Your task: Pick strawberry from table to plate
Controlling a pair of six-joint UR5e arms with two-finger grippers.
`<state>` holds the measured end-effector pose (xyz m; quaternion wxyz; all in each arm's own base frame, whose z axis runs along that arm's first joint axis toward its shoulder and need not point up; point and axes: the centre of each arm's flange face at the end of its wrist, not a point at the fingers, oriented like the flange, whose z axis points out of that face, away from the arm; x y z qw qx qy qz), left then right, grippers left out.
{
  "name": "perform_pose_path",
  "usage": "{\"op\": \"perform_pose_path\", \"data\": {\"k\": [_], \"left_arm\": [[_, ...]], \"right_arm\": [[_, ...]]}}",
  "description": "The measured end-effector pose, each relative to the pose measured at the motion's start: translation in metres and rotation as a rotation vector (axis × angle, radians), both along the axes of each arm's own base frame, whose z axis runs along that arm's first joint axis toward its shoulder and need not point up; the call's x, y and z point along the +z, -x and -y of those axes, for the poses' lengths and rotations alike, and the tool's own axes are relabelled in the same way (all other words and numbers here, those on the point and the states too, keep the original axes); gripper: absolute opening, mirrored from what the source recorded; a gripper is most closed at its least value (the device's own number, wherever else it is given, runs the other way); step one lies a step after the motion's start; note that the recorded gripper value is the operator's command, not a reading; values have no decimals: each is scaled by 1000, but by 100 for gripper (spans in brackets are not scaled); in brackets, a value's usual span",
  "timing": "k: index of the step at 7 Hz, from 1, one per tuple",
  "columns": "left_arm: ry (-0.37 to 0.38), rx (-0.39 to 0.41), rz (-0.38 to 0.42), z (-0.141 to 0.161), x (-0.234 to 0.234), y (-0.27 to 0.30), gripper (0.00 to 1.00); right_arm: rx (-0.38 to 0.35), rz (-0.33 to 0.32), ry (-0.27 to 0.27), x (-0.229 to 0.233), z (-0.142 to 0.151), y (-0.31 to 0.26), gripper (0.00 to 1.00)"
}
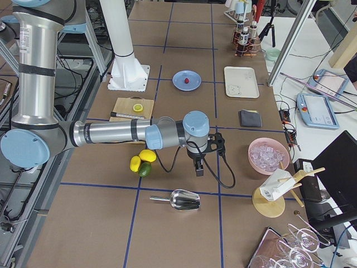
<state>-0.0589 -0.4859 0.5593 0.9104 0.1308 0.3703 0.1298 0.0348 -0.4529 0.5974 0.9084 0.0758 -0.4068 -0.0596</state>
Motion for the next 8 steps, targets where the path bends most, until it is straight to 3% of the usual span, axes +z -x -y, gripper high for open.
{"op": "perform_pose_path", "data": {"k": [1,3,5,8], "left_arm": [[86,-3,1,-9,9,2,100],[160,-2,0,-27,26,3,100],[176,1,-1,-30,35,2,100],[136,-1,0,-26,36,2,100]], "right_arm": [[2,16,3,4,-2,-4,100],[6,23,10,7,-4,-6,100],[6,23,24,15,-10,-6,100],[7,16,29,19,-13,-7,100]]}}
